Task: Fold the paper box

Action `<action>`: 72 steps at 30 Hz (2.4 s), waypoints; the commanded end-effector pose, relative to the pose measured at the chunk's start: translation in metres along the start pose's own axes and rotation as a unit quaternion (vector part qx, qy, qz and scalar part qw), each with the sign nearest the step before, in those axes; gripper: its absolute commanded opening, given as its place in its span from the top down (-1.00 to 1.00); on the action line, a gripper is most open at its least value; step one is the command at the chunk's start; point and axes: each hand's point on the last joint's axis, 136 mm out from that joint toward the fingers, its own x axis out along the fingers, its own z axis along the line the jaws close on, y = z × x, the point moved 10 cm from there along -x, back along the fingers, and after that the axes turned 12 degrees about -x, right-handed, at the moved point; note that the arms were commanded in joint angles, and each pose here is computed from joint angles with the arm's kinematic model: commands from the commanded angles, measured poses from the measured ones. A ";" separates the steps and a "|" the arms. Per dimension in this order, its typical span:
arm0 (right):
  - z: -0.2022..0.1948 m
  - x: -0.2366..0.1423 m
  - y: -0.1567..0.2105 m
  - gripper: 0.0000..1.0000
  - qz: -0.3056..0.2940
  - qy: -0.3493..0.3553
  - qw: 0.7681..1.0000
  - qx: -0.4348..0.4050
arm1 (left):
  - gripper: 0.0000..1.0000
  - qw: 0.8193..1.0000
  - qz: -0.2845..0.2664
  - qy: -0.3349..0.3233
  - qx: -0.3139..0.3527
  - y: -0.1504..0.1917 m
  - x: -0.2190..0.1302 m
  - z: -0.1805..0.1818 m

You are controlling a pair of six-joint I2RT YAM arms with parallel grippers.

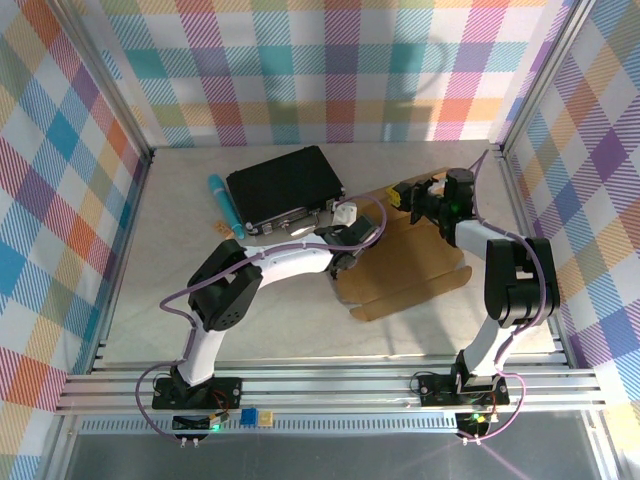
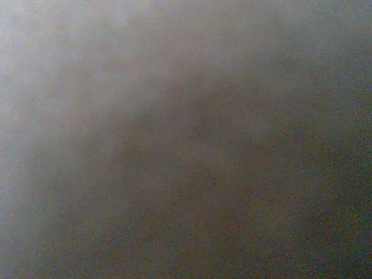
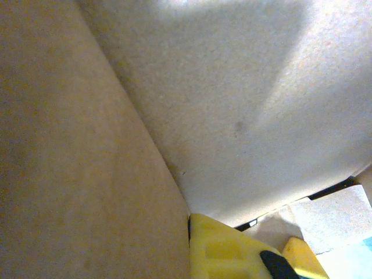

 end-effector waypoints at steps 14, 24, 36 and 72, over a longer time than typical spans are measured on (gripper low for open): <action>0.005 0.004 0.011 1.00 0.076 0.026 0.996 0.032 | 0.73 0.998 0.036 -0.046 0.016 0.008 0.049 0.027; 0.007 0.008 0.005 1.00 0.073 0.028 0.996 0.039 | 0.30 0.998 0.035 -0.055 -0.006 -0.001 0.067 0.034; 0.015 0.011 -0.001 1.00 0.057 0.048 0.993 0.091 | 1.00 0.997 0.033 -0.068 -0.032 -0.007 0.090 0.044; 0.169 -0.167 0.079 -0.31 -0.223 0.217 0.924 -0.223 | 1.00 0.936 0.207 0.258 -0.121 -0.124 0.014 0.115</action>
